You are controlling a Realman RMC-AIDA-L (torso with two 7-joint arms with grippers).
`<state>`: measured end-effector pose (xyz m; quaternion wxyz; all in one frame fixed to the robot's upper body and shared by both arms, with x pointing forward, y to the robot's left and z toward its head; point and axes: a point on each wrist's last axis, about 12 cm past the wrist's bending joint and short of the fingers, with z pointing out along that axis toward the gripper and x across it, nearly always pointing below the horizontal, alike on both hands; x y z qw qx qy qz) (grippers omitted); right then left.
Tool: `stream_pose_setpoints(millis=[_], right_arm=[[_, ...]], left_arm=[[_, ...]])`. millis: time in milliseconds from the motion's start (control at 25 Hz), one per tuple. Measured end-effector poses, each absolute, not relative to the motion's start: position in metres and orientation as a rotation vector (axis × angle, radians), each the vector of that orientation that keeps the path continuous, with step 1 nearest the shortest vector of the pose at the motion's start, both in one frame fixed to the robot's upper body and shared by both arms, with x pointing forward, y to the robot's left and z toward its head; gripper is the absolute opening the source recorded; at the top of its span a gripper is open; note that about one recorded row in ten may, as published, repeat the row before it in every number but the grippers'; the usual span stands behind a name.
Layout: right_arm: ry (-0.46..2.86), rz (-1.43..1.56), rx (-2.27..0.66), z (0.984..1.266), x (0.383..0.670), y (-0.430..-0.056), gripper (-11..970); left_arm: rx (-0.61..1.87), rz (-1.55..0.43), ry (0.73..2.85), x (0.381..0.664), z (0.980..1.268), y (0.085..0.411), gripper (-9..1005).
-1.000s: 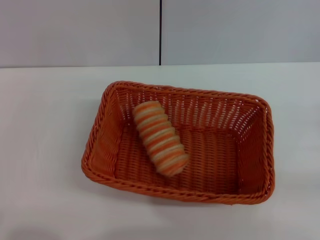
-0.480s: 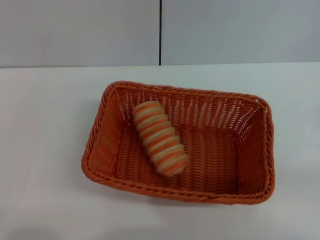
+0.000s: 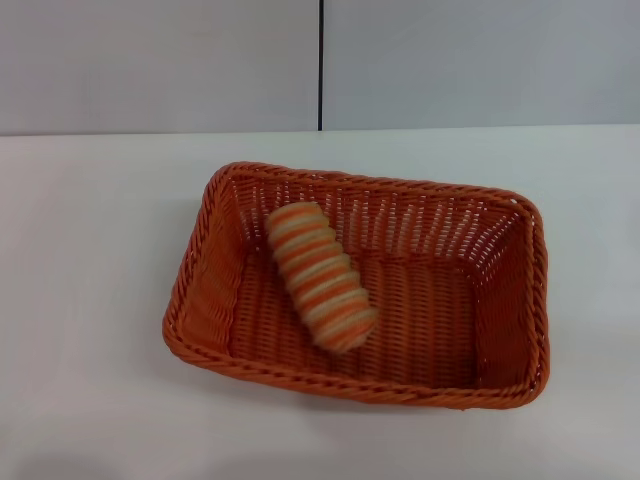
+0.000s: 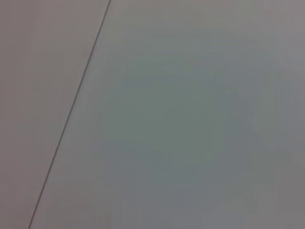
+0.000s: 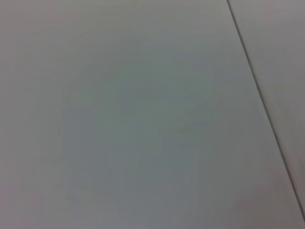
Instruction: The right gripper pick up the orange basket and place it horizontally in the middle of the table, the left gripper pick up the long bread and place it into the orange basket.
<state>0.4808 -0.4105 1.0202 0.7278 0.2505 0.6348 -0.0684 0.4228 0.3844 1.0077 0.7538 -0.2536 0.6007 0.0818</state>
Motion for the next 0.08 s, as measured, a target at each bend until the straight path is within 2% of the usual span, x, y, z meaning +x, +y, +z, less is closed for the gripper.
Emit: stream_pose_setpoints(millis=[80], right_arm=[[1.399, -0.151, 0.552, 1.0202, 0.4808, -0.4105, 406]], left_arm=[[-0.551, 0.175, 1.317, 0.4251, 1.0075, 0.3841, 802]])
